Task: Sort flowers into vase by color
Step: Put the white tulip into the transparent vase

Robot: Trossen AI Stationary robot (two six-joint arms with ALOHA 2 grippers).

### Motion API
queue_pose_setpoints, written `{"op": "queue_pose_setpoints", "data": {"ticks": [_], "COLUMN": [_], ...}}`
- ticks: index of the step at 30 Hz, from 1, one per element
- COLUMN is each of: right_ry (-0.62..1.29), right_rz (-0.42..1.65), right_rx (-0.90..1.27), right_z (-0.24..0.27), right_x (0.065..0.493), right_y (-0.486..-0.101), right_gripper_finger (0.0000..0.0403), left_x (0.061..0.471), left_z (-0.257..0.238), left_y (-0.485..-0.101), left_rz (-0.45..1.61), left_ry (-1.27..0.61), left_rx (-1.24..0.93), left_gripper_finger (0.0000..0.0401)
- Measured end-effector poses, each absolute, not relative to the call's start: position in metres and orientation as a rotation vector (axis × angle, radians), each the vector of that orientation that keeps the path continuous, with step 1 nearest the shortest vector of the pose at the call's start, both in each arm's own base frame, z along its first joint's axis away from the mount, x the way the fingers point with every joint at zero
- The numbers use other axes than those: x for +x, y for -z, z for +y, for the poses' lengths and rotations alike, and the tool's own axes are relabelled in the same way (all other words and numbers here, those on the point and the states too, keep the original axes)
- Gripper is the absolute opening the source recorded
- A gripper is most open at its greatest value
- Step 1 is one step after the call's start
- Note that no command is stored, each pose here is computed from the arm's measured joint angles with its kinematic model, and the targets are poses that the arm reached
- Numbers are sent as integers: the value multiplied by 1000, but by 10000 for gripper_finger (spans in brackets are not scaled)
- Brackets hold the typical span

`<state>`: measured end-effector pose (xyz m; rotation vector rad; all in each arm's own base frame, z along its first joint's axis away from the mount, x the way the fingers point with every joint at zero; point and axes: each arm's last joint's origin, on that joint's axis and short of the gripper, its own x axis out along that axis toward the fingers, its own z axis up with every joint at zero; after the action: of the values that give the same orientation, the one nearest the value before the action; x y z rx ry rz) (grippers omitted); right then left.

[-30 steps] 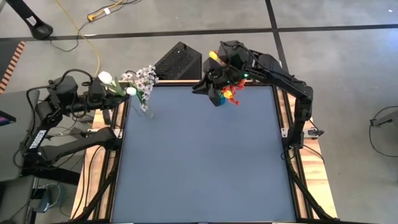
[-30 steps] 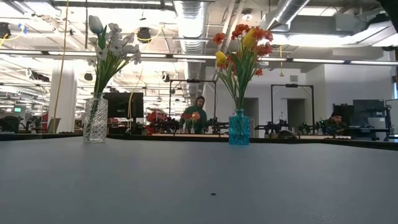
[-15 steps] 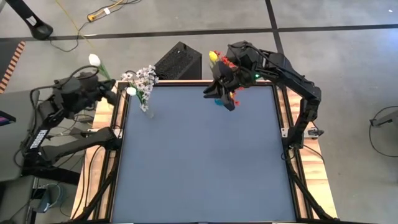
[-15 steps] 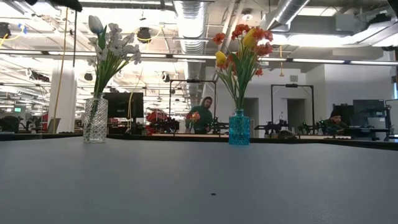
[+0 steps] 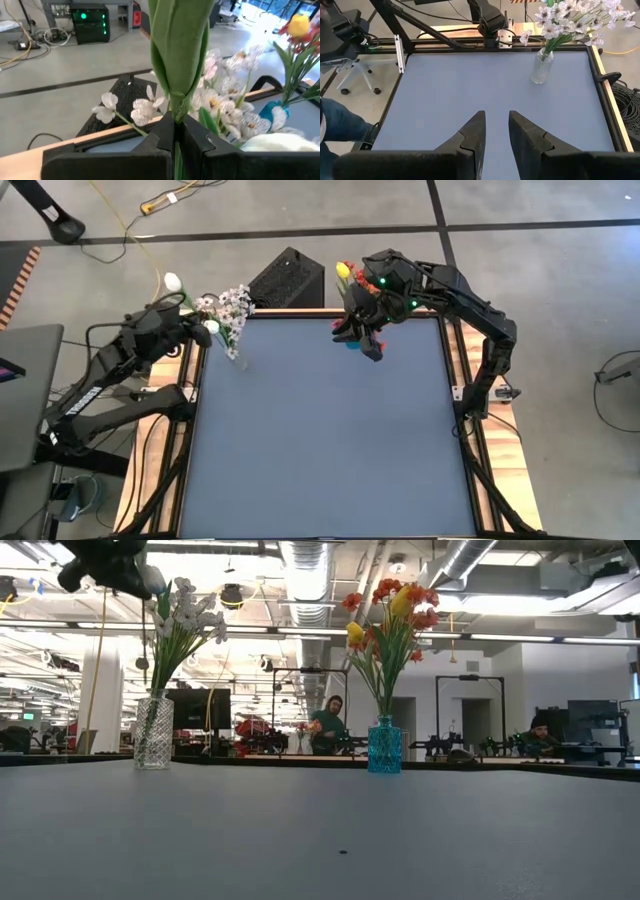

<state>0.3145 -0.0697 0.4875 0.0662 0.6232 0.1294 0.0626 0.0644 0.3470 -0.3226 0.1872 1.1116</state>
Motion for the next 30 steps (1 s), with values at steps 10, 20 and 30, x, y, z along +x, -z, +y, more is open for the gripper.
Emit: {"op": "queue_pose_setpoints", "data": {"ticks": [10, 20, 30], "right_ry": [-129, -126, -124], "right_rz": [625, 608, 604], "right_rx": [68, 66, 68], "right_z": [-70, -70, -70], "right_x": [314, 315, 316], "right_y": [-487, -489, -489], "right_gripper_finger": [111, 111, 111], "left_x": [57, 57, 54], "left_z": [62, 61, 59], "left_y": [-347, -322, -320], "left_rz": [140, 37, 39], "left_ry": [-1159, -1158, -1147], "left_rx": [-327, -389, -347], "left_gripper_finger": [0, 0, 0]}}
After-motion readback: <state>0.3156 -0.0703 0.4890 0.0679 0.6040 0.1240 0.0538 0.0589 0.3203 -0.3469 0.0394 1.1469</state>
